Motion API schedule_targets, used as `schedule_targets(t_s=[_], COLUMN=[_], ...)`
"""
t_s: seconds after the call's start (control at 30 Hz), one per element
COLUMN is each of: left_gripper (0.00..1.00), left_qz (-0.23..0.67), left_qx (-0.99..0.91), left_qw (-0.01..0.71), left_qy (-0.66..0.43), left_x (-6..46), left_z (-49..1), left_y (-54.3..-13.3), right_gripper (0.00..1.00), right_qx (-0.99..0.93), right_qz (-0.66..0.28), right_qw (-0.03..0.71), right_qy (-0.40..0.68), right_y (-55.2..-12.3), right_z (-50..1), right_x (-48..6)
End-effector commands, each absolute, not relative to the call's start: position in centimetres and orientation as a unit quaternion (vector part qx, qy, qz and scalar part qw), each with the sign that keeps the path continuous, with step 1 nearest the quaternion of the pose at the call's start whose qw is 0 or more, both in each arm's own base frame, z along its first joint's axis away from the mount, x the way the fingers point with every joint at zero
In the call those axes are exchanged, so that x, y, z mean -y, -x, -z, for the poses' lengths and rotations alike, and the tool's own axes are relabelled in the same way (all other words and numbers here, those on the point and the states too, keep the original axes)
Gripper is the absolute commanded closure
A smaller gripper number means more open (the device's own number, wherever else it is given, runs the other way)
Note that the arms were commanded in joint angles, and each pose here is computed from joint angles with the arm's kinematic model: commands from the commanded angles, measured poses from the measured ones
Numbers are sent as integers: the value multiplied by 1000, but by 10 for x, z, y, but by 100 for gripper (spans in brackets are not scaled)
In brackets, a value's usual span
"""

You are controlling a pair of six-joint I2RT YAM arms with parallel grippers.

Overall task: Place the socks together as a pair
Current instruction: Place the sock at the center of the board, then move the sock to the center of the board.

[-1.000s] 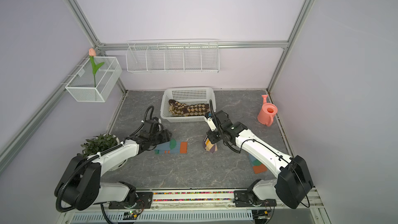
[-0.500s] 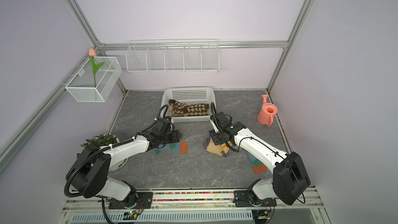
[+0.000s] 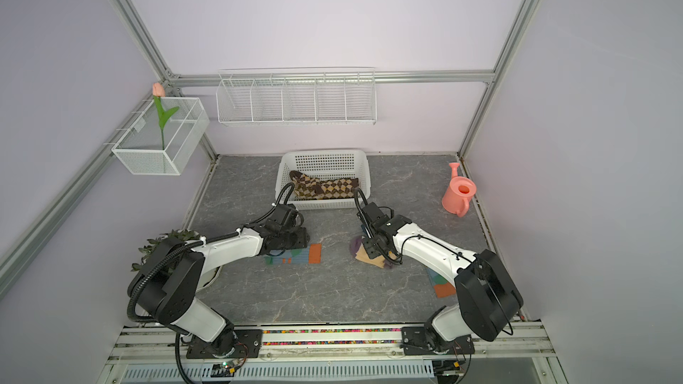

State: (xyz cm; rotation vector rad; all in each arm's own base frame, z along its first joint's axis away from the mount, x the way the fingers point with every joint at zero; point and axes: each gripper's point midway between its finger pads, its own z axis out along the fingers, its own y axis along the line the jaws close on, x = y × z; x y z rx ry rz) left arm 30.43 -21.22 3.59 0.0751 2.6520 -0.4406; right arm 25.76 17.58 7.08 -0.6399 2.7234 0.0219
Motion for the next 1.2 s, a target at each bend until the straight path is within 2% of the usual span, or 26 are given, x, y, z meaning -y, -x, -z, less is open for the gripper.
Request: schedule_targets(t_s=[0.0,0.23,0.53,0.97,1.17], left_gripper=[45,46,52,53,53], left_qz=[162,157,153,133,107], left_qx=[-960,-961,-968,-970,-972], left_qw=[226,226,198,205,210], left_qy=[-32,-27,0,13,24], left_x=[215,212,188,166,153], left_z=[-39,-38,-26,-31,-33], left_y=[-306,-307,-311,-314,-317], right_gripper=[52,51,59,61,62], right_qx=[-947,-937,-950,-947,-953], right_qz=[-87,-112,-53,-103,-97], right_qw=[192,168,160,182,161], right_qy=[243,283,263,244,238], right_y=[-258,-259,-273,-273,-275], right_z=[-77,-57,-35,-54,-39], right_x=[-216,-261,-248,-246,-243])
